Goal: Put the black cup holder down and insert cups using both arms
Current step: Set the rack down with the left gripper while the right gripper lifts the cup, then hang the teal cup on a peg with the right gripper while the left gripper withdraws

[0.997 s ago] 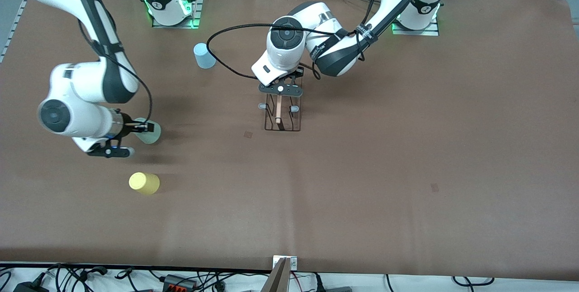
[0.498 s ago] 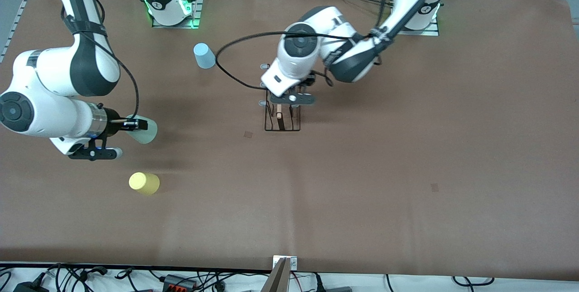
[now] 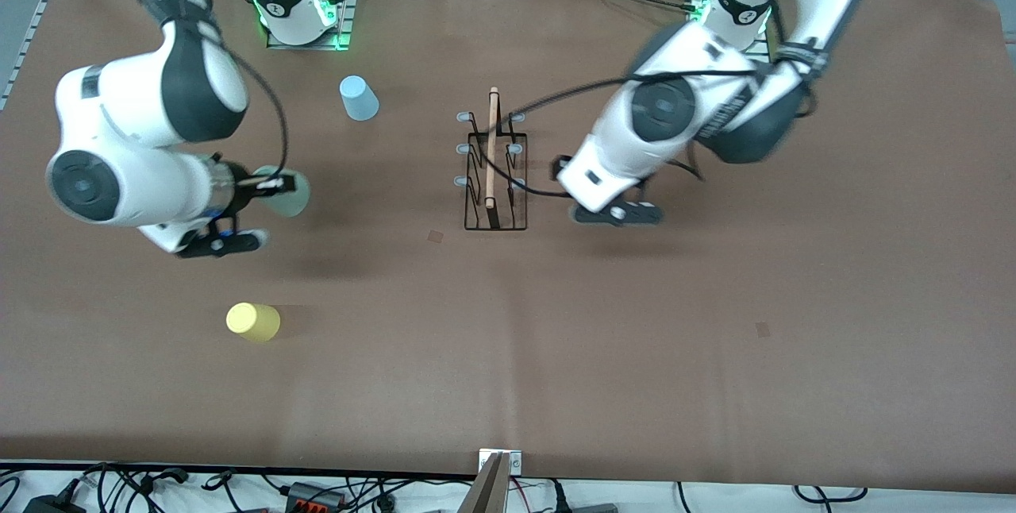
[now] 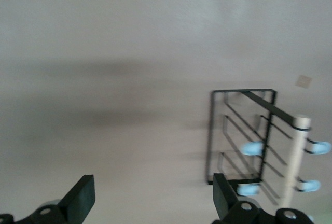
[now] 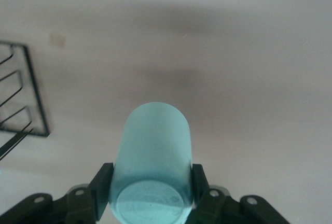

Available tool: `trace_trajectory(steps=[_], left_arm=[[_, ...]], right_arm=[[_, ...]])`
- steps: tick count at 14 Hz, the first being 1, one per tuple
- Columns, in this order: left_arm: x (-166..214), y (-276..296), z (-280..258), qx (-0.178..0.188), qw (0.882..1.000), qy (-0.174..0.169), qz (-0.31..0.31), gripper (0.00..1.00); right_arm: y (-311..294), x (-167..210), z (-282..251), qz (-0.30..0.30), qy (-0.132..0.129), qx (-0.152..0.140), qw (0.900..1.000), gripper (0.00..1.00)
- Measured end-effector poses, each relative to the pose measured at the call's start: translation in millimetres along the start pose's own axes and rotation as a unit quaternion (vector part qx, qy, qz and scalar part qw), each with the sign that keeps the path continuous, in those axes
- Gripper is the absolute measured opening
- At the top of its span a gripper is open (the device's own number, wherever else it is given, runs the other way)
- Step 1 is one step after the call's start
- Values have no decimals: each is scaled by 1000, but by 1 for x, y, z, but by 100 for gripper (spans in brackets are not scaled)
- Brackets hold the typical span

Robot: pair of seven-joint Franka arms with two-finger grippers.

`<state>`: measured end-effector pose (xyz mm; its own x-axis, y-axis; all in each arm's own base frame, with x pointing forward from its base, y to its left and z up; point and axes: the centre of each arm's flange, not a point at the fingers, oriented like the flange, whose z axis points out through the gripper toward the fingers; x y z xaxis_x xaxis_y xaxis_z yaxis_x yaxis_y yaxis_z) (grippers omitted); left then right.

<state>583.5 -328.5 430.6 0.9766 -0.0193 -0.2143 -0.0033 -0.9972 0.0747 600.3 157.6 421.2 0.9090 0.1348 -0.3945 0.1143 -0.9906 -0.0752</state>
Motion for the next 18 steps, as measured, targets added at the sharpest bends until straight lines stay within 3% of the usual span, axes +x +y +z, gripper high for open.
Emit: trace_trajectory(steps=[4, 8, 14, 18], left_arm=[[28, -99, -33, 4, 999, -32, 21, 100], [15, -152, -89, 14, 998, -46, 33, 100], [-21, -285, -188, 44, 999, 11, 16, 100], [-33, -325, -181, 47, 998, 48, -22, 100]], right_arm=[[-78, -22, 10, -46, -29, -4, 998, 66], [-190, -54, 35, -69, -23, -37, 997, 66], [-288, -92, 94, -72, -21, -56, 996, 66], [-304, -101, 117, -74, -18, -62, 995, 66]])
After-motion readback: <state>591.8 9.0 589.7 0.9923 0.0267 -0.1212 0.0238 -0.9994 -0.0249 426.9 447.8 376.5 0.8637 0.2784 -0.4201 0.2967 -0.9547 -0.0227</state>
